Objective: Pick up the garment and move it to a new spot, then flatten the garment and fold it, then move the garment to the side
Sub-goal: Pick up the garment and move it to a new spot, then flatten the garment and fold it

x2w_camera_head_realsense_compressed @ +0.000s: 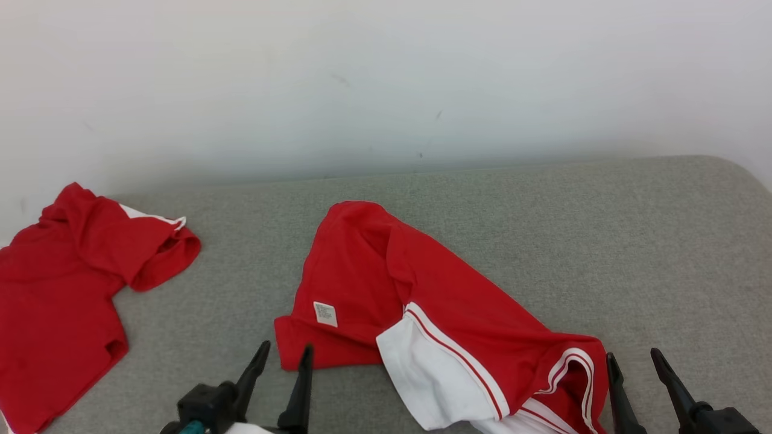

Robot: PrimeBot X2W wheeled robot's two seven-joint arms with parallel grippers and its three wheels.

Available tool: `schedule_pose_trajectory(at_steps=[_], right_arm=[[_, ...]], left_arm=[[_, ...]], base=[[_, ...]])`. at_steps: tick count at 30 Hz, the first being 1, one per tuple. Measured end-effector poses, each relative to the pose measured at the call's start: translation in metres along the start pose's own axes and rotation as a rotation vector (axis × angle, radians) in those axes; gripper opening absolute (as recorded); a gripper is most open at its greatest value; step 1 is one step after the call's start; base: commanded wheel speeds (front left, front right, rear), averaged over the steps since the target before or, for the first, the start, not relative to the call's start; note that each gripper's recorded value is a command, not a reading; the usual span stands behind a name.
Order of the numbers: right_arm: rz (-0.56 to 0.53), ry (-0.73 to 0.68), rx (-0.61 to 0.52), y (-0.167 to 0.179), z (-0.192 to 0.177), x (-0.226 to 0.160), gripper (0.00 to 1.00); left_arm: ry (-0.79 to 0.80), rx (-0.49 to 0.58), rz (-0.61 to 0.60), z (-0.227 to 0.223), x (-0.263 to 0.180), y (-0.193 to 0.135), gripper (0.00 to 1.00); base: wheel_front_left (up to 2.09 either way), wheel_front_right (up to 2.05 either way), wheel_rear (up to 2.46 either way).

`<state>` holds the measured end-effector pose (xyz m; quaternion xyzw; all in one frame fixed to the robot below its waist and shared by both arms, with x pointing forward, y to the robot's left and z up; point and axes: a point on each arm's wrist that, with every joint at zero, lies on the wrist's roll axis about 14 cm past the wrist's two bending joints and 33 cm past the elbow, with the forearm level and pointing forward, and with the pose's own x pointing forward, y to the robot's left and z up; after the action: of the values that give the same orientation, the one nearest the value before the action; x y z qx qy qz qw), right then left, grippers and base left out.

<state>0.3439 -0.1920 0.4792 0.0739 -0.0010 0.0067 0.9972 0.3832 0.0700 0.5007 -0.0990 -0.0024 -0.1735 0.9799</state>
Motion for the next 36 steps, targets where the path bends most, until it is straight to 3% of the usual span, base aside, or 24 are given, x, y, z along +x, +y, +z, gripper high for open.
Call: schedule_pose_trajectory(at_steps=[9,18,29,36], right_arm=[[0.018,0.004,0.006,0.007,-0.002,-0.005,1.0],[0.038,0.002,0.008,0.013,-0.002,-0.004,1.0],[0.025,0.01,0.009,0.009,-0.004,-0.006,1.0],[0.016,0.01,0.008,0.007,-0.004,-0.005,1.0]], left_arm=[[-0.01,0.009,0.149,-0.003,-0.043,0.04,1.0],[-0.016,0.015,0.184,-0.003,-0.056,0.051,1.0],[-0.004,0.006,0.154,-0.009,-0.049,0.044,1.0],[-0.014,0.028,0.029,-0.004,-0.021,0.015,1.0]], base=[[0.0,0.0,0.0],[0.0,0.0,0.0],[0.0,0.0,0.0],[0.0,0.0,0.0]])
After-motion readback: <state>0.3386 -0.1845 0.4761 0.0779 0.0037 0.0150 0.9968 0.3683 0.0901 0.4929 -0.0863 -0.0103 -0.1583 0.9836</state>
